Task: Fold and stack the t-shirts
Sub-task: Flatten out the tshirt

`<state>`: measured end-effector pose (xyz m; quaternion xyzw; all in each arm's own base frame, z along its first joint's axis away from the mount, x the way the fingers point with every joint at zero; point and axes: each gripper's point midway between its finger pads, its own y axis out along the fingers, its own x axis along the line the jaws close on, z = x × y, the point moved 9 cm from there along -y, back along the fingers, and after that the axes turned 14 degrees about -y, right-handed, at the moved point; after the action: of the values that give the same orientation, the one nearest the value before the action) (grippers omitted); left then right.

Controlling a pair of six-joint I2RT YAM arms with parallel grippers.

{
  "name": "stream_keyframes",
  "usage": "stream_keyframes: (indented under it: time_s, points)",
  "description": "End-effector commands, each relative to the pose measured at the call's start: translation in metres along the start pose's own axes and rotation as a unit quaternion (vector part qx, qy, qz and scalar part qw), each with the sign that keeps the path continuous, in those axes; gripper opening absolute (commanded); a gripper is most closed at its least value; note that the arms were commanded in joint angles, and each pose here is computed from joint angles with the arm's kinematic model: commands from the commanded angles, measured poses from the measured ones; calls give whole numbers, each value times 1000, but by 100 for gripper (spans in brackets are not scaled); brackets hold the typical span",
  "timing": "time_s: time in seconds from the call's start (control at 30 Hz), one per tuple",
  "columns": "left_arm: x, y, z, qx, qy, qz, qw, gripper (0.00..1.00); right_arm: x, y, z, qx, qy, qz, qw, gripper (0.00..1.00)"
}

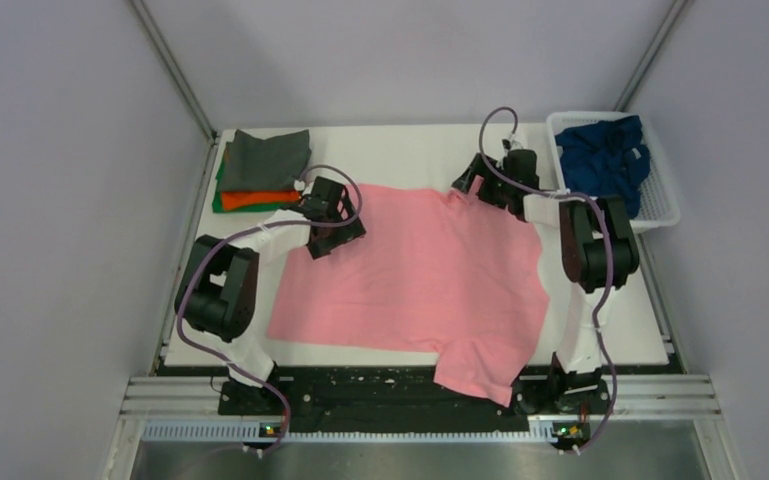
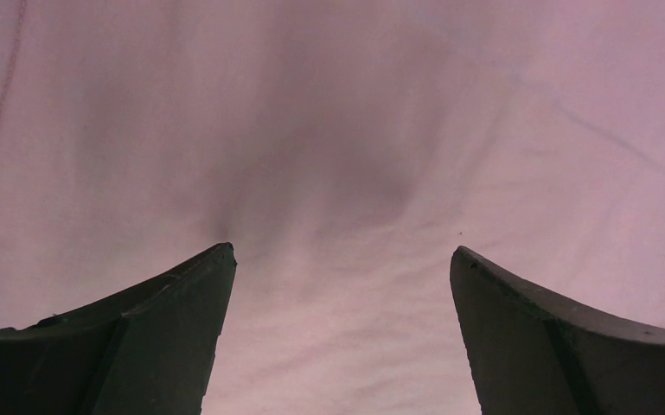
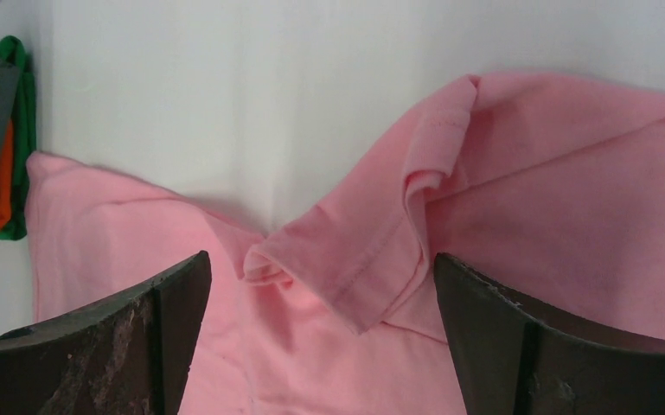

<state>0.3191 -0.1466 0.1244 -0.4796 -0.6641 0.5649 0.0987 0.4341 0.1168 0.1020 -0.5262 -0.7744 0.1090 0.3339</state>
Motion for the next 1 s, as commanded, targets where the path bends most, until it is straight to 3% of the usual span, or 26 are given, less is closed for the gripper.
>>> stream_keyframes:
  time_s: [0.0, 0.1, 0.3, 0.37, 0.6, 0.8, 0.97]
  points:
    - [7, 6, 0, -18, 2, -17, 1000, 99, 10, 20, -8, -21, 1, -26, 999, 99]
    - [11, 7, 1, -21, 4, -30, 999, 99, 15, 27, -16, -44, 18, -34, 998, 99]
    - [16, 9, 2, -20, 10, -43, 999, 99, 27, 43, -67, -152, 76, -46, 984, 99]
    - [17, 9, 3, -18, 10, -44, 999, 99, 23, 55, -86, -178, 102, -17, 979, 99]
    - [15, 5, 2, -19, 4, -37, 999, 99, -10, 90, -109, -144, 115, 118, 976, 99]
    - [9, -1, -2, -23, 6, -29, 999, 99, -2, 58, -129, -150, 54, 124, 979, 99]
    - [1, -11, -10, -37, 8, -16, 999, 99, 16, 14, -117, -79, -34, 131, 988, 99]
